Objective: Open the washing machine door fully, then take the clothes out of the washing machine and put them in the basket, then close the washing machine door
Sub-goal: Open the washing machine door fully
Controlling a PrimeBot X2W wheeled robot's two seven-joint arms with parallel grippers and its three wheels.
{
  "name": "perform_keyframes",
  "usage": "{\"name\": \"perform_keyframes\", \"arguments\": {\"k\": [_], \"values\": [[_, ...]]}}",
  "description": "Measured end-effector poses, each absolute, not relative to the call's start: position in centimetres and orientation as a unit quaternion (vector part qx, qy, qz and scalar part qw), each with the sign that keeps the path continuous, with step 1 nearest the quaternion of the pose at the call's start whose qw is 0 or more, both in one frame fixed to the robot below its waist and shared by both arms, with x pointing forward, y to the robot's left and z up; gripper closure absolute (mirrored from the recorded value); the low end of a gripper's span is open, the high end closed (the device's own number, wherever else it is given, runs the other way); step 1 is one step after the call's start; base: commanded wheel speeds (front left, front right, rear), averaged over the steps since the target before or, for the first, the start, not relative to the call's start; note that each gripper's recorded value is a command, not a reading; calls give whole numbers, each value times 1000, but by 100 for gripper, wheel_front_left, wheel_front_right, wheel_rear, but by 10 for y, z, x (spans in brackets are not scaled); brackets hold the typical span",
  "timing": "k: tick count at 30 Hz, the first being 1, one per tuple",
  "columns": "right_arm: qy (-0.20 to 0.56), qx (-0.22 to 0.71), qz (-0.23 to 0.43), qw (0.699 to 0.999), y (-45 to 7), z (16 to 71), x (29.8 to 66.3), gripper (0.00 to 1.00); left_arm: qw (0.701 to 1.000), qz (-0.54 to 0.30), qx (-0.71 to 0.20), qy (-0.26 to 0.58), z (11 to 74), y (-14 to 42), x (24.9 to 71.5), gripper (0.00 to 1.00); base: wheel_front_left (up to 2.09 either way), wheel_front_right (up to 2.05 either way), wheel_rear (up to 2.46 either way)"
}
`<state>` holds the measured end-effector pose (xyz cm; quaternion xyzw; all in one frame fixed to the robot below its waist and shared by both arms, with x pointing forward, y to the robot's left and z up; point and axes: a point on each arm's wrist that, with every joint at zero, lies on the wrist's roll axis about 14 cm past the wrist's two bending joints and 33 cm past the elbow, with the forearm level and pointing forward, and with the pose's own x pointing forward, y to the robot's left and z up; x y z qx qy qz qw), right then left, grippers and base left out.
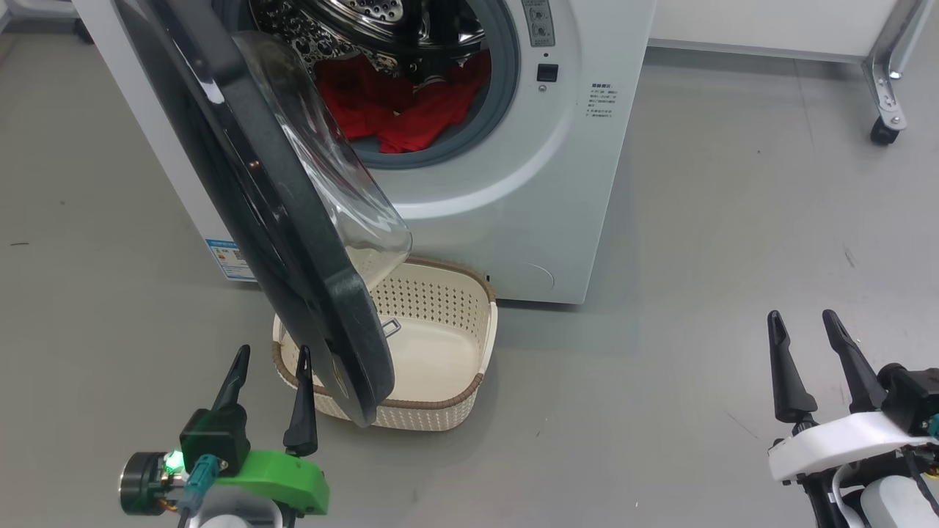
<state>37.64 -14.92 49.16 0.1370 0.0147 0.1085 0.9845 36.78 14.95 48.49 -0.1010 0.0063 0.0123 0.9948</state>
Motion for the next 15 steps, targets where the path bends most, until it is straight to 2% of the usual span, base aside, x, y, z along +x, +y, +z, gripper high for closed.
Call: {"name": "perform_keyframes", "arguments": {"k": [15], "values": [[10, 135, 109, 985, -149, 492, 375, 0, 995, 11, -101, 7, 485, 148, 368, 0, 0, 0, 0]]}}
